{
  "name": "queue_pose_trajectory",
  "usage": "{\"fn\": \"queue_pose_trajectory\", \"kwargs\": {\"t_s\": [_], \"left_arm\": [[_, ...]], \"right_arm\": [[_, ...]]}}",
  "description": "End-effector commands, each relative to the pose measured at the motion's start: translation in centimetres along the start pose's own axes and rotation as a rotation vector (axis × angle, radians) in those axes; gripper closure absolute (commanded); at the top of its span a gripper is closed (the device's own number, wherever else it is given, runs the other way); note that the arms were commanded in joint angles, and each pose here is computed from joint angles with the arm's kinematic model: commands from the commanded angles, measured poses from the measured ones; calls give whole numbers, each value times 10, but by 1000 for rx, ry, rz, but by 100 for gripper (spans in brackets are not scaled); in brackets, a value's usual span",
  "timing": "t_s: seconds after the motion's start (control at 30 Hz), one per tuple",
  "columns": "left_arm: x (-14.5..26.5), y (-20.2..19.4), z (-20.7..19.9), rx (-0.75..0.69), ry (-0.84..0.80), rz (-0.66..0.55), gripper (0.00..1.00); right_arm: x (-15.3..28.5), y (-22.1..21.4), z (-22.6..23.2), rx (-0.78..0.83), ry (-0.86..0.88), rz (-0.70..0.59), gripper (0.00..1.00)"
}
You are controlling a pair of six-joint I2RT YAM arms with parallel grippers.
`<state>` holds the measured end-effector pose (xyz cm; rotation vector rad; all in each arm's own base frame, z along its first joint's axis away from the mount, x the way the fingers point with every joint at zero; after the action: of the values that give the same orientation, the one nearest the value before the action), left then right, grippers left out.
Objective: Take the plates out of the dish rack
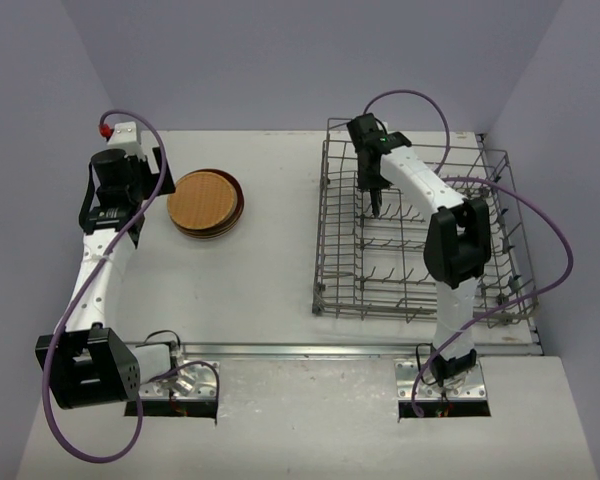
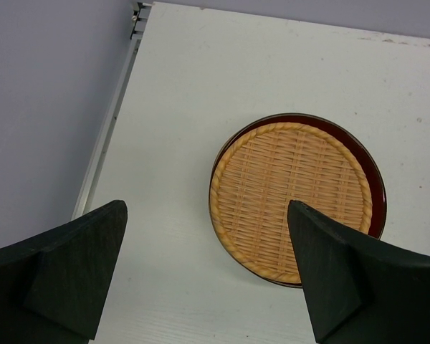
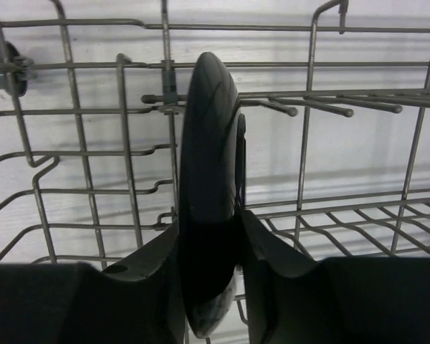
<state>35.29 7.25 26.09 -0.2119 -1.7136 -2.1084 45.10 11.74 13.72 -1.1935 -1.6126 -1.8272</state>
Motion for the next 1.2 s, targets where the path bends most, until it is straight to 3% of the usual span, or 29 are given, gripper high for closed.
{"fn": "queue_pose_trajectory", "kwargs": {"t_s": [0.0,0.07,0.13,0.5,0.67,0.97,1.07,1.17], "left_arm": [[5,16,2,13,5,-67,8],[3,15,2,17,2,-62,8],[3,14,0,25,-4,-58,7],[6,21,3,29,6,-68,6],[9,24,3,39,7,-72,0],[26,48,6,51,-3,-142,0],[41,71,-6,41,-113,-205,0],[71,97,-46,42,-423,-314,0]], "right_arm": [[-3,0,-8,-78,36,42,85],[4,0,-6,-87,71,51,97],[11,3,-3,-78,103,49,100],[48,49,-8,42,91,-127,100],[72,74,-9,111,74,-274,100],[124,117,-20,231,-58,-539,100],[163,129,-20,213,43,-611,100],[193,122,-8,237,255,-619,100]]}}
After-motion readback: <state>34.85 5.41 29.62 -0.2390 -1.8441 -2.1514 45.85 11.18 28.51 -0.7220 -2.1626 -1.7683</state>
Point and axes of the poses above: each gripper's point midway between its finger pads, its own x axis back along the fingers, its own z axis along the line the jaws close on, y = z × x, the point moved 3 cm from there along x, back along the fingers, and after that the axes turned 14 degrees about -x, right-handed, at the moved point
